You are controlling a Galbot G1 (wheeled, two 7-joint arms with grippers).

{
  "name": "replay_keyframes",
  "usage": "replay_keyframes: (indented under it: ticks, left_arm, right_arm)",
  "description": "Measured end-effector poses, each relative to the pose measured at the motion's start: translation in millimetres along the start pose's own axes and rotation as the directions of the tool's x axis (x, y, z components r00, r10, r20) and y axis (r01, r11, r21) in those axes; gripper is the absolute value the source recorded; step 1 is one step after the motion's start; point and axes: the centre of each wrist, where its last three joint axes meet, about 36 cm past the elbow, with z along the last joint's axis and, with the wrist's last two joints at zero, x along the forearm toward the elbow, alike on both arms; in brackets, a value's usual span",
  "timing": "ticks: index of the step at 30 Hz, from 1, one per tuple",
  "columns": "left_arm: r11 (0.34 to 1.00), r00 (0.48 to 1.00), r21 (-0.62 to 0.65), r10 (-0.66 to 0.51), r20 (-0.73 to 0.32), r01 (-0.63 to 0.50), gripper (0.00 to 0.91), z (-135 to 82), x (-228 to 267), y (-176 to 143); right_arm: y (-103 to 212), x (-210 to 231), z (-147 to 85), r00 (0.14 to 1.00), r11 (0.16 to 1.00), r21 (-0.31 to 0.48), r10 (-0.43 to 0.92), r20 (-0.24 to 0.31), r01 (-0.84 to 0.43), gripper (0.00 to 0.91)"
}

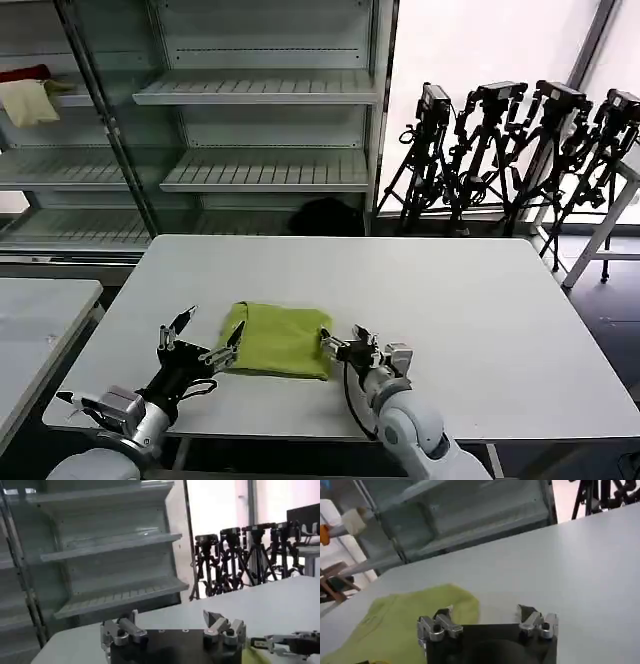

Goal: Fold and organize the clothes.

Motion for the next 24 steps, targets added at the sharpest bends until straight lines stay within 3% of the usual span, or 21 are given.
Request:
replay_keyframes:
  ticks: [2,5,6,7,8,10,11,24]
  left_arm:
    - [1.0,1.0,0.0,-0.002,-0.001,0.002,0.907,0,0,0]
    - [1.0,1.0,0.004,-0.004,-0.005,0.004,0.907,2,1,0]
    - [1.0,1.0,0.005,-0.004,-0.007,0.004,0.907,2,1,0]
    - [1.0,1.0,0.006,-0.004,-0.008,0.004,0.907,2,1,0]
    - [1.0,1.0,0.006,-0.005,-0.008,0.005,0.907,2,2,0]
    - [1.0,1.0,0.006,-0.007,-0.008,0.007,0.907,2,2,0]
    - [1.0,1.0,0.005,-0.008,-0.008,0.008,0.907,2,2,0]
    - [1.0,1.0,0.012,-0.002,-0.009,0.002,0.907,3,2,-2]
  right_arm:
    - [1,-6,0,1.0,1.0,-0.003,0.0,-0.009,0.0,0.907]
    - [5,-16,-1,1.0,1.0,-0.005,-0.002,-0.018,0.002,0.645]
    - [6,-19,-1,1.0,1.0,-0.005,-0.004,-0.021,0.003,0.595]
    - [8,-22,-2,1.0,1.0,-0.005,-0.006,-0.024,0.005,0.443]
    - [9,-25,-1,1.0,1.0,-0.005,-0.008,-0.027,0.008,0.353]
    - [13,-30,1,0.999,1.0,-0.005,-0.017,-0.034,0.017,0.04]
    - [14,-31,2,0.999,1.0,-0.005,-0.019,-0.038,0.019,0.0]
    - [12,-39,6,0.999,1.0,0.005,-0.013,-0.049,0.013,0.0]
